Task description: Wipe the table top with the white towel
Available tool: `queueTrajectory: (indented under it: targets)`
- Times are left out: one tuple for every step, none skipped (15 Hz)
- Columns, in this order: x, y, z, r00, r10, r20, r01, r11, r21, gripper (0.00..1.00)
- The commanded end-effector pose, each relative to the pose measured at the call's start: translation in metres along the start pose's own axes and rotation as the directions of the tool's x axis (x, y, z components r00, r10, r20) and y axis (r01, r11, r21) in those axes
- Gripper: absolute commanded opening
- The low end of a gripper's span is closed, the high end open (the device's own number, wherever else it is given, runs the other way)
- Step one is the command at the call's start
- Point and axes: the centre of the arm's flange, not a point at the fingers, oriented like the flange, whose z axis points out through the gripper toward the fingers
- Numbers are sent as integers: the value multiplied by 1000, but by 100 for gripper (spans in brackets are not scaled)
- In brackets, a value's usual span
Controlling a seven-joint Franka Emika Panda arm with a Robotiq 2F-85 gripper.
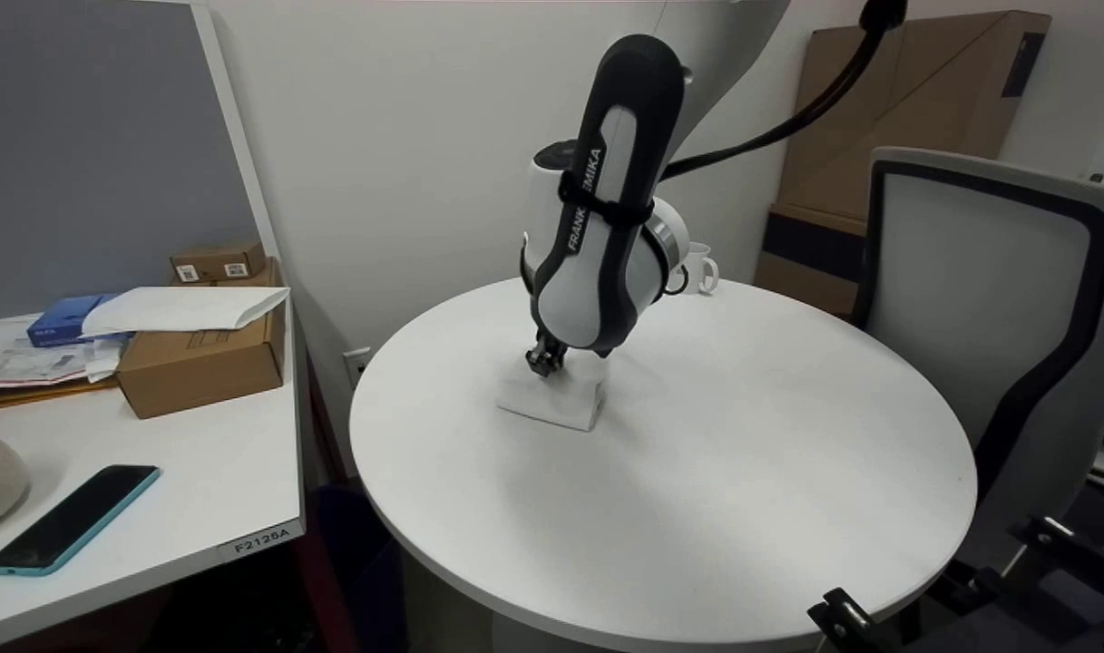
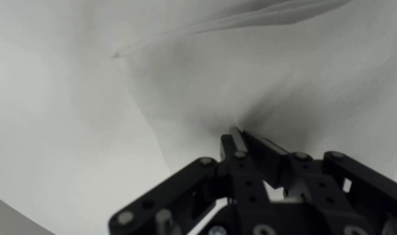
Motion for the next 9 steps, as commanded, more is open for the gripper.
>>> queueTrajectory:
  targets:
    - [-14, -79, -31, 982, -178, -60, 179, 984, 8, 4]
    - [-18, -101, -35, 971, -227, -74, 230, 973, 24, 4]
    - [-23, -122, -38, 958, -273, -85, 277, 960, 40, 4]
    - [-32, -143, -41, 942, -321, -95, 328, 942, 67, 4]
    - [-39, -161, -44, 927, -361, -101, 370, 925, 90, 4]
    - [-51, -179, -45, 912, -398, -99, 407, 906, 113, 4]
    - [-59, -187, -47, 903, -418, -102, 429, 895, 125, 4]
    - [-69, -189, -48, 900, -428, -89, 436, 889, 136, 4]
    - [-79, -186, -47, 903, -425, -65, 429, 892, 139, 4]
